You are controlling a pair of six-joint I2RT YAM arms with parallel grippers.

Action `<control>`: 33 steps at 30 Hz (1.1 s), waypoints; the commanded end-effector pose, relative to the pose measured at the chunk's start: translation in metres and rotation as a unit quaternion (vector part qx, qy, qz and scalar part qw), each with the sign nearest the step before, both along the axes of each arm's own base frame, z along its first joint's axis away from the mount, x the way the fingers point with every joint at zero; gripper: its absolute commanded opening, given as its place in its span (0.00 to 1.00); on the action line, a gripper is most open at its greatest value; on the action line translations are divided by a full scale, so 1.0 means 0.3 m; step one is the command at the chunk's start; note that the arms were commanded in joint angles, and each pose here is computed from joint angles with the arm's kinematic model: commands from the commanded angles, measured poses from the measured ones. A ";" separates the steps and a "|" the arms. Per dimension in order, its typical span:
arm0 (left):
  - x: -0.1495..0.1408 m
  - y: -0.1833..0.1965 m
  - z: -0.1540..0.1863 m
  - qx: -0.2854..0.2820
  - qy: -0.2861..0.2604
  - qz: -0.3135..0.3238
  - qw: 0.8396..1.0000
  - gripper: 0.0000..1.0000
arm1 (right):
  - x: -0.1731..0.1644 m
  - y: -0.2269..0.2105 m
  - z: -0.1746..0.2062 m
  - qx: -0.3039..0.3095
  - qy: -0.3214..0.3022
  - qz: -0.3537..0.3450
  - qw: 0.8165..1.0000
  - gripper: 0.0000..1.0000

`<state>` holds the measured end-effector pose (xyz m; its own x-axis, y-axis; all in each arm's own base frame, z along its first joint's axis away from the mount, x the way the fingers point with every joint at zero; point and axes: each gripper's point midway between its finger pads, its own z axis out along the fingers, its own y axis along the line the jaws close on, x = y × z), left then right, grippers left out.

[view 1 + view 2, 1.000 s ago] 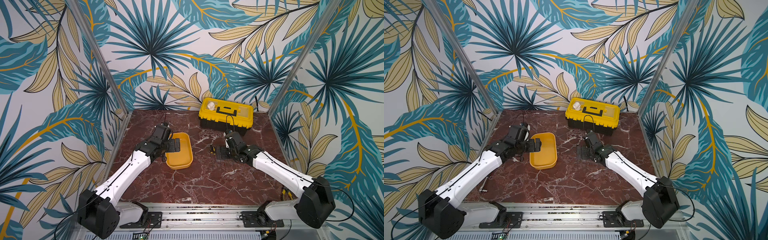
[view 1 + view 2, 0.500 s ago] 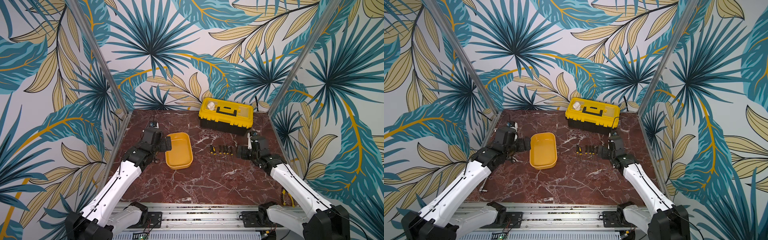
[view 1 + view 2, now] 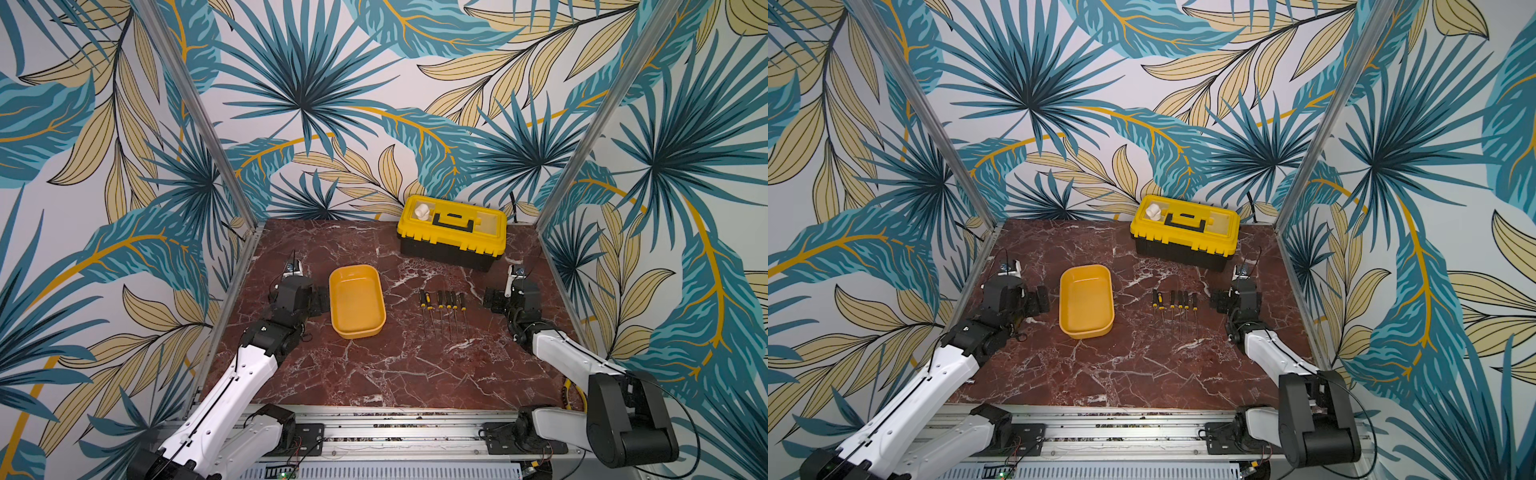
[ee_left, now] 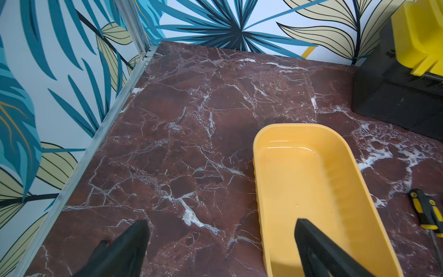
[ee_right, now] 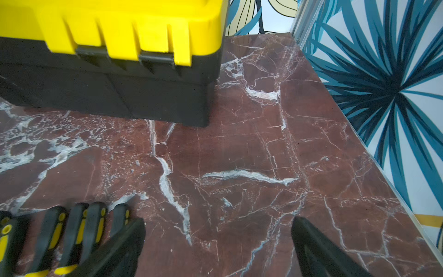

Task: Take the file tool out of the storage box
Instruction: Reset both arms

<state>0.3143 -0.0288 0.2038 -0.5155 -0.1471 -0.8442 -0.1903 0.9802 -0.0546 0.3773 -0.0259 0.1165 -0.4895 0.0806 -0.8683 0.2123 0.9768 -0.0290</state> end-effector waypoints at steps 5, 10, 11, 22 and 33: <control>0.071 0.054 -0.012 0.031 -0.103 0.003 0.994 1.00 | 0.062 0.011 0.054 0.005 -0.102 0.017 0.995 1.00; 0.112 0.085 -0.033 0.061 -0.146 -0.003 0.987 1.00 | 0.058 0.027 0.002 0.007 -0.116 0.034 0.993 1.00; 0.125 0.091 -0.041 0.066 -0.147 -0.004 0.987 1.00 | 0.057 0.032 -0.002 0.007 -0.117 0.038 0.992 0.99; 0.234 0.119 -0.128 0.087 -0.180 -0.030 0.979 1.00 | 0.076 0.045 -0.023 0.006 -0.101 0.050 0.994 0.99; 0.228 0.142 -0.200 0.047 -0.210 -0.062 0.975 1.00 | 0.077 0.044 -0.024 0.006 -0.101 0.050 0.994 1.00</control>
<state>0.3864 0.0188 0.1436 -0.1851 -0.0018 -0.9827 -0.1047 0.9943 0.0179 0.3990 -0.0126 0.1096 -0.3043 0.0628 -0.9505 0.1227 0.9921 0.0263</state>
